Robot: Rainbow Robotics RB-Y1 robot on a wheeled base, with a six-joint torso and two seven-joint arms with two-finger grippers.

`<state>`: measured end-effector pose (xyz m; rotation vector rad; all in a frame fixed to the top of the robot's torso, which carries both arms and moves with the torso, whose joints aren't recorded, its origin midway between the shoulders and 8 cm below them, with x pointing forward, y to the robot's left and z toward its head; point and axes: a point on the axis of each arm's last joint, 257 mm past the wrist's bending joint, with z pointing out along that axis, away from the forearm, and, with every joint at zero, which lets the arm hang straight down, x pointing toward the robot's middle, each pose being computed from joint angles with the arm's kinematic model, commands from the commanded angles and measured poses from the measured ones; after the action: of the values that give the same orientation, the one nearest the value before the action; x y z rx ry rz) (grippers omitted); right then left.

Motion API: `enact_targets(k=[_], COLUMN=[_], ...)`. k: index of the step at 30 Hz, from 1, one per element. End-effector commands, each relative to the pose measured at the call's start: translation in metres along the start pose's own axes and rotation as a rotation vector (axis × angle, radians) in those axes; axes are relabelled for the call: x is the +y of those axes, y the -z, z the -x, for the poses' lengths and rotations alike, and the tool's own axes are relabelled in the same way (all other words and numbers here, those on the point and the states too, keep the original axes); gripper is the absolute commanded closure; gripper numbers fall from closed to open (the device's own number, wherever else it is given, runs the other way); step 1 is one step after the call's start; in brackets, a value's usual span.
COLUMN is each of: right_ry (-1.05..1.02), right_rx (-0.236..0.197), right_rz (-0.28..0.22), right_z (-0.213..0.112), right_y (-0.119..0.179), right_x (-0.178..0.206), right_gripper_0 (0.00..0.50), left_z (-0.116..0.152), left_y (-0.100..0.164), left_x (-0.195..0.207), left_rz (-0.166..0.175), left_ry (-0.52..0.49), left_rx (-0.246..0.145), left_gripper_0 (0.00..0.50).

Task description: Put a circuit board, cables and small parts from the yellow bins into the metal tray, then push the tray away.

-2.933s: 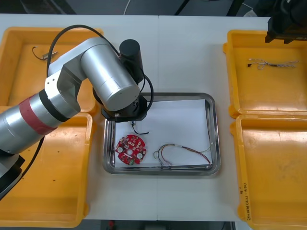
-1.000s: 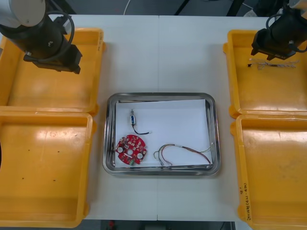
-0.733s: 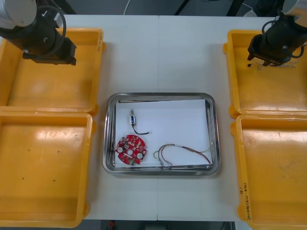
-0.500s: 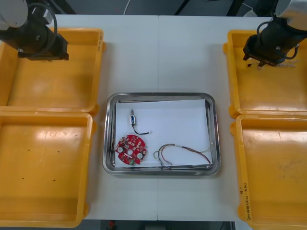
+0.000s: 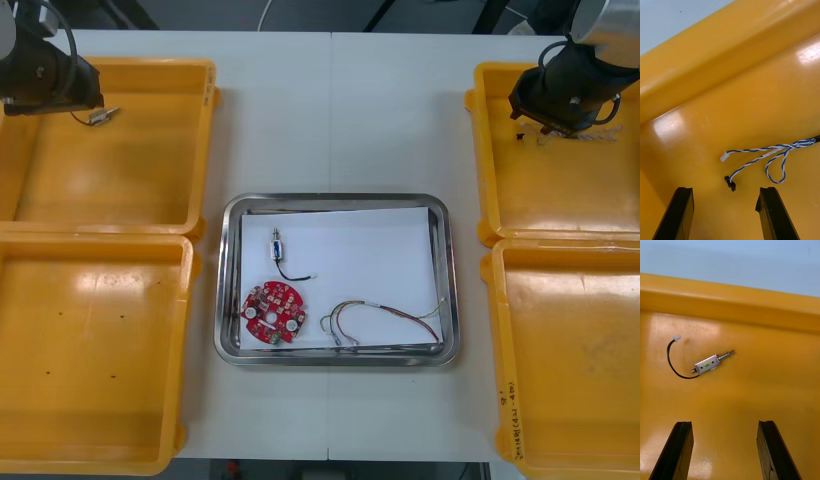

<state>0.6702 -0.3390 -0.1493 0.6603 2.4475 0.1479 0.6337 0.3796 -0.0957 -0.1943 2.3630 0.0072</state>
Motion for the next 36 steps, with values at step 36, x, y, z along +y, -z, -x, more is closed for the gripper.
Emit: enact_targets(k=[36], right_ry=[-0.257], right_rx=[-0.062], right_rz=[0.002], right_z=[-0.003], right_y=[-0.025], right_x=[-0.011], right_gripper_0=[0.000], left_z=[0.058], left_y=[-0.026], left_x=[0.059], left_rz=[0.026], left_ry=[0.071], left_rx=[-0.245], left_gripper_0=[0.000])
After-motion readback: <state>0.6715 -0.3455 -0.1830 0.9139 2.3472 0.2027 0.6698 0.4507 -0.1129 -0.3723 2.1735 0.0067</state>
